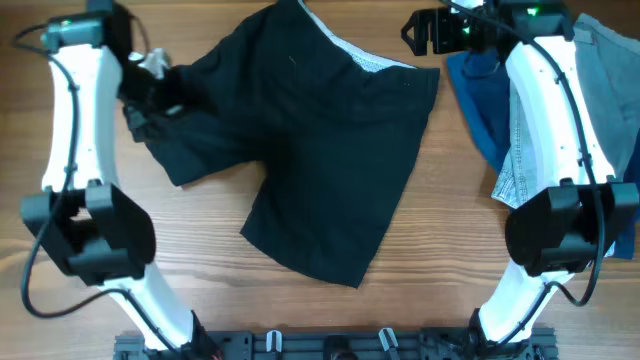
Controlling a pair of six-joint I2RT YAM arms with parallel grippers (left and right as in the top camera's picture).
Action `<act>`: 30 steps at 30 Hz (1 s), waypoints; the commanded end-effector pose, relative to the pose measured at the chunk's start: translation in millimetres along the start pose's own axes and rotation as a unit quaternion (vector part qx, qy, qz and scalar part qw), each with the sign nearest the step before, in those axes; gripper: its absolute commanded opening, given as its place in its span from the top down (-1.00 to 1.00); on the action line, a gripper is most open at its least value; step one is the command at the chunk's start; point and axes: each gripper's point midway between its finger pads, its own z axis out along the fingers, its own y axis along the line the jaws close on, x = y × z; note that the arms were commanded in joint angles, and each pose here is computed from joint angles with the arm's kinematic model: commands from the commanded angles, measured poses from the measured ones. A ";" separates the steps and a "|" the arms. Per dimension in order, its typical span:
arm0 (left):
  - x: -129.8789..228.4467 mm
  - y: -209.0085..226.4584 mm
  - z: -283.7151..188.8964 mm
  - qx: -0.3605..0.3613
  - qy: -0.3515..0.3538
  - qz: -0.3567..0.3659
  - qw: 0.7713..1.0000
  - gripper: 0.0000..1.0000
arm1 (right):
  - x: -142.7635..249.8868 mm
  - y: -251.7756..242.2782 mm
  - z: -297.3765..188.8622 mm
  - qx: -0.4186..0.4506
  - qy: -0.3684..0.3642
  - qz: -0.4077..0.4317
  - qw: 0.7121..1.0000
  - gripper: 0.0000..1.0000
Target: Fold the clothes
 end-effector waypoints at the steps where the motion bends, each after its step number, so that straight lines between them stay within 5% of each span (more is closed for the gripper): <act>1: 31.2 -11.9 -50.1 -0.079 -0.080 -0.006 0.994 -1.00 | 7.4 -2.2 -19.1 0.003 0.014 0.018 1.000 -0.99; 9: 106.7 -64.2 -82.0 -0.097 -0.173 0.019 0.980 -0.99 | 30.4 26.5 -98.4 0.003 0.035 0.044 0.998 -0.99; 20: 142.5 -23.6 84.6 -0.162 -0.070 0.026 0.984 -0.99 | 26.5 26.9 -102.5 0.005 0.024 0.015 1.000 -1.00; 30: 152.1 15.2 179.0 -0.114 -0.067 0.034 0.991 -0.96 | 26.5 26.0 -99.6 0.004 0.023 0.003 1.000 -0.99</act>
